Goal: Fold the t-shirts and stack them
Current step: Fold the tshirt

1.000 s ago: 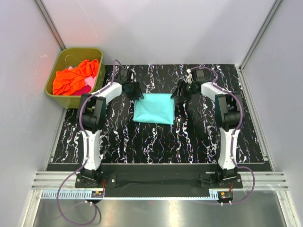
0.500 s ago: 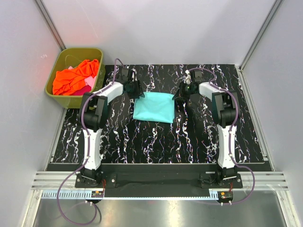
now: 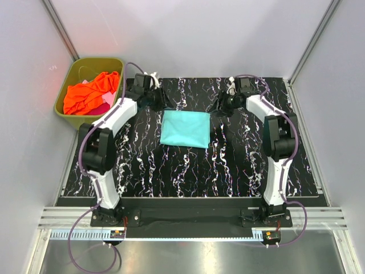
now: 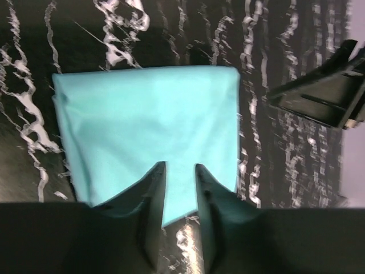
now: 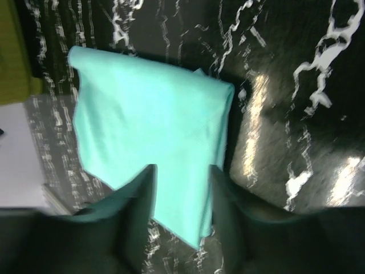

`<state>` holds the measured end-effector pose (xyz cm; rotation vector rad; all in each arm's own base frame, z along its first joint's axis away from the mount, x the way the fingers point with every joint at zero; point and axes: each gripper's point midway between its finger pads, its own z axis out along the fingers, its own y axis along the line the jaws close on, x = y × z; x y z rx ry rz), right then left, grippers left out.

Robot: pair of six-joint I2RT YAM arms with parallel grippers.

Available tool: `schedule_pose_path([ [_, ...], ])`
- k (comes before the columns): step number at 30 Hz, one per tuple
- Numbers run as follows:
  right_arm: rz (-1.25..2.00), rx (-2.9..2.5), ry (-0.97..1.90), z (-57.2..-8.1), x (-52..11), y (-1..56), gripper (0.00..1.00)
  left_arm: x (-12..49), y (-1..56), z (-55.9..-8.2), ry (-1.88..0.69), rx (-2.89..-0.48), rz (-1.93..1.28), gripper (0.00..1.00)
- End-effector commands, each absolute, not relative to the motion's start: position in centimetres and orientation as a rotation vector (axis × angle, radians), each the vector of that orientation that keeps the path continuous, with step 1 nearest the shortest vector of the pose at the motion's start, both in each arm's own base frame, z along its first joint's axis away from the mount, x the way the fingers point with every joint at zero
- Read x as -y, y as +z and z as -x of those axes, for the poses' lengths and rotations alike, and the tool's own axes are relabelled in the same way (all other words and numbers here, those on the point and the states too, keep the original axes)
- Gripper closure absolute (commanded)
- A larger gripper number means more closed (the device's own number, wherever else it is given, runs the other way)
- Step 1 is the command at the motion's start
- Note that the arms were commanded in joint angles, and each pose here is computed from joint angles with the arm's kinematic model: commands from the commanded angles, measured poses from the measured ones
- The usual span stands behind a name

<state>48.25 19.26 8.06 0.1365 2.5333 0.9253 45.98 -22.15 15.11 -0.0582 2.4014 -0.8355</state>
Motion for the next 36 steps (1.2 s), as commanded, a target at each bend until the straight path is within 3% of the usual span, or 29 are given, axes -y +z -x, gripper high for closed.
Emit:
schedule_pose_path([
  [1,-0.125,-2.513,1.028,-45.9,-20.4,11.5,0.56,23.6,13.8,-42.8,-0.939,-2.455,0.028,0.75],
  [3,-0.094,-2.508,1.079,-44.8,-21.4,11.8,0.74,23.8,11.8,-42.1,-0.957,-2.495,0.042,0.86],
  [4,-0.046,-2.475,1.154,-44.3,-22.8,12.9,0.88,23.8,11.2,-42.0,-0.964,-2.511,0.050,0.88],
  [8,0.047,-2.496,1.200,-42.5,-25.9,12.3,1.00,23.1,8.2,-41.6,-0.901,-2.579,0.108,0.93],
  [15,0.059,-2.553,1.285,-40.3,-27.2,6.9,1.00,20.8,5.6,-39.9,-0.745,-2.635,0.182,0.93],
  [22,0.031,-2.630,1.188,-40.5,-26.4,2.5,0.99,19.2,2.7,-38.8,-0.625,-2.694,0.245,0.89],
  [27,0.050,-2.597,1.175,-41.1,-26.4,5.1,0.99,19.6,5.8,-39.2,-0.661,-2.632,0.241,0.82],
  [32,0.106,-2.513,1.269,-40.8,-28.9,10.0,0.98,20.1,9.8,-39.8,-0.707,-2.559,0.220,0.81],
  [36,0.161,-2.499,1.343,-40.0,-31.4,11.4,0.97,20.6,9.9,-39.2,-0.730,-2.567,0.205,0.81],
])
